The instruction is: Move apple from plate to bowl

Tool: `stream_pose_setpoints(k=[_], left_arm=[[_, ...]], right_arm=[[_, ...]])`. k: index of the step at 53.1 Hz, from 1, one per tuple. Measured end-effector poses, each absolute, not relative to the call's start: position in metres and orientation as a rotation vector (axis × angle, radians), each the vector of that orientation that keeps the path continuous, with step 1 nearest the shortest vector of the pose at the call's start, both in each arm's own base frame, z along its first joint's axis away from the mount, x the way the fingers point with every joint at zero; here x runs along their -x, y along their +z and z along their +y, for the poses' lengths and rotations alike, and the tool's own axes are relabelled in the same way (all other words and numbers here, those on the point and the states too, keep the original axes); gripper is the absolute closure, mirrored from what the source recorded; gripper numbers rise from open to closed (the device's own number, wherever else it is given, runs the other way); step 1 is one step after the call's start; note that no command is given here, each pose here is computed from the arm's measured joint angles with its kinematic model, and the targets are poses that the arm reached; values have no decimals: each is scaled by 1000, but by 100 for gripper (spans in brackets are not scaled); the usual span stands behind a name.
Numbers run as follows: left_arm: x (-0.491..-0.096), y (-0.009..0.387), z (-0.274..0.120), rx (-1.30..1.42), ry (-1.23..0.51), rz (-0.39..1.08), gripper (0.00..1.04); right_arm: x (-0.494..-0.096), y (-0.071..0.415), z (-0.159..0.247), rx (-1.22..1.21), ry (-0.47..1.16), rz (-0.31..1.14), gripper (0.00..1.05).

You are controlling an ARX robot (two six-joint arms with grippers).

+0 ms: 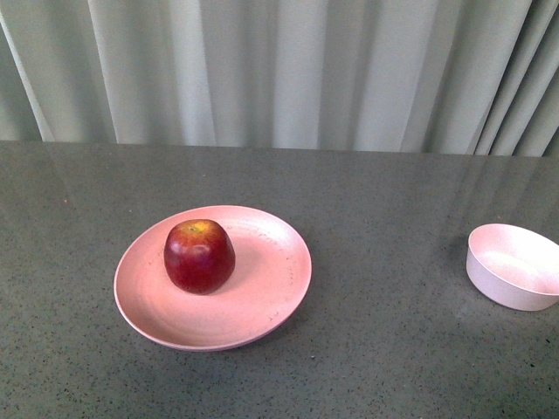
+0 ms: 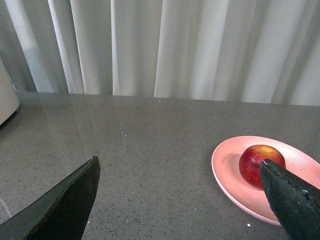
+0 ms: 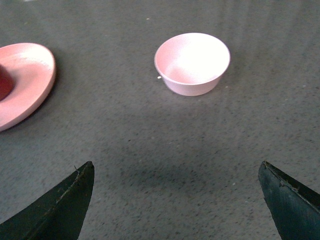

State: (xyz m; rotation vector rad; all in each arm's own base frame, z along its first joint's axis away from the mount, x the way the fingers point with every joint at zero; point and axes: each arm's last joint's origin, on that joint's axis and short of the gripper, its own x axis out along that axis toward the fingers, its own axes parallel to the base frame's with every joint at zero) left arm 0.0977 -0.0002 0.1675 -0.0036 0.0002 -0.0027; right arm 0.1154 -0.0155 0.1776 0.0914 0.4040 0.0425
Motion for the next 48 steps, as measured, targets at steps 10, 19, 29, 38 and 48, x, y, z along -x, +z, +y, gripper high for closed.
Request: stream_pose_setpoints(k=[10, 19, 29, 38, 48], left_arm=[[-98, 167, 0, 4, -2, 0, 9], [-98, 167, 0, 4, -3, 0, 9], [-98, 167, 0, 4, -3, 0, 9], [-98, 167, 0, 4, -3, 0, 9], [-98, 167, 0, 4, -3, 0, 9]], right_arm=[[-185, 204, -65, -118, -41, 406, 9], [-249, 179, -95, -172, -72, 530, 9], [-292, 139, -94, -241, -68, 635, 9], [-311, 117, -84, -258, -84, 678, 9], [-328, 106, -77, -293, -98, 698, 9]])
